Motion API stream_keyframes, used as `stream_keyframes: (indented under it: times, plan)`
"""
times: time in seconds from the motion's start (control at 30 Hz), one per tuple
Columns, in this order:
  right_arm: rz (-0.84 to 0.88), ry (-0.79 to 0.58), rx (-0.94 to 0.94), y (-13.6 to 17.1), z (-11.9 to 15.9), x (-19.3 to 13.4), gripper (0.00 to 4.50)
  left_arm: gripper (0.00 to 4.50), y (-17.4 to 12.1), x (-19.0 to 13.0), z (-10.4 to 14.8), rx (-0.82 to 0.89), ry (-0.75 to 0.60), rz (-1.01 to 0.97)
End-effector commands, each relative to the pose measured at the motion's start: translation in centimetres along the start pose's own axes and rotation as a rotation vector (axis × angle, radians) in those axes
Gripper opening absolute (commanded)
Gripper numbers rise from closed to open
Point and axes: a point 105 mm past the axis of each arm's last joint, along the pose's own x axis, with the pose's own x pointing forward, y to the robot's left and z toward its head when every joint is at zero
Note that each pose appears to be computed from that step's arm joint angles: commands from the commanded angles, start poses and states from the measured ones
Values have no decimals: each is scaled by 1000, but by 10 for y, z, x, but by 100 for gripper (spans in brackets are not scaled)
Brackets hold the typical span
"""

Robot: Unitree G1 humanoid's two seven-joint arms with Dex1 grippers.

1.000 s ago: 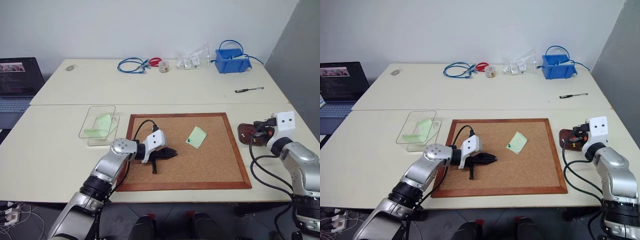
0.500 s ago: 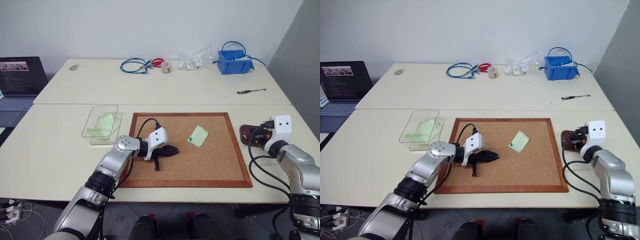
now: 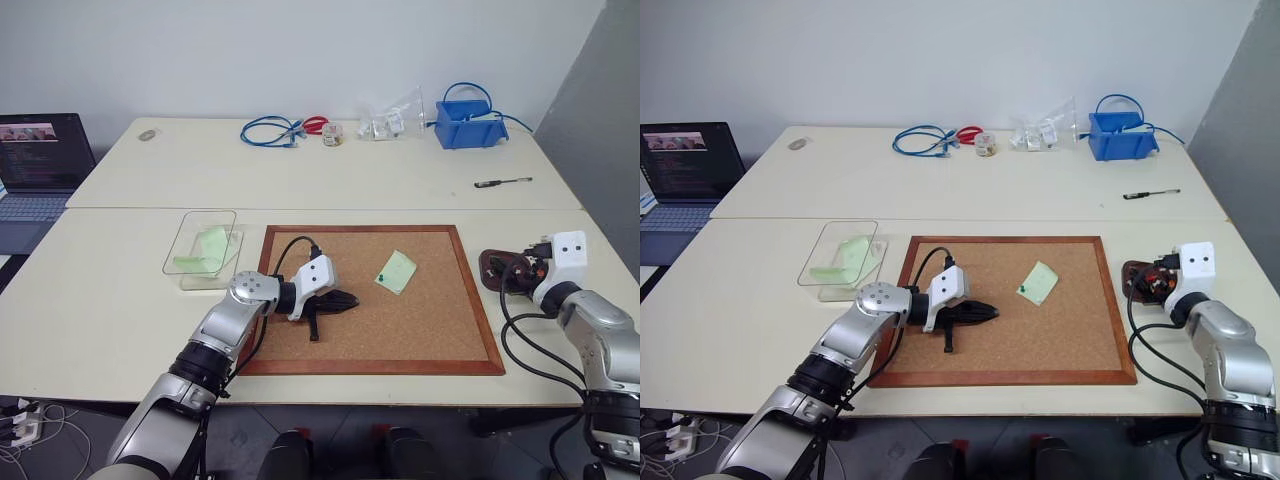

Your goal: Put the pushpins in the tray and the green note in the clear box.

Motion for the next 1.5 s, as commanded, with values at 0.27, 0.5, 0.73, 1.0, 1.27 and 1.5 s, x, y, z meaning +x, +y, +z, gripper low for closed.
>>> stream_keyframes:
  times: [0.27,0.5,0.73,1.0,1.27,1.5]
  plan:
    - [-58,-41,-44,-10,7,7,447,0,1,-4,-31,-65,116,36]
    - [-59,-18,-72,-12,4,8,447,0,1,-4,-31,-59,119,37]
    - [-66,-11,-82,-14,2,7,447,0,1,-2,-31,-59,117,35]
    - [-57,-13,-105,-13,4,7,447,0,0,0,-32,-62,114,35]
    - [45,-167,-87,2,46,-3,447,0,1,-2,-33,-62,118,43]
    - [642,-204,-122,95,71,-36,447,0,1,-4,-34,-61,121,43]
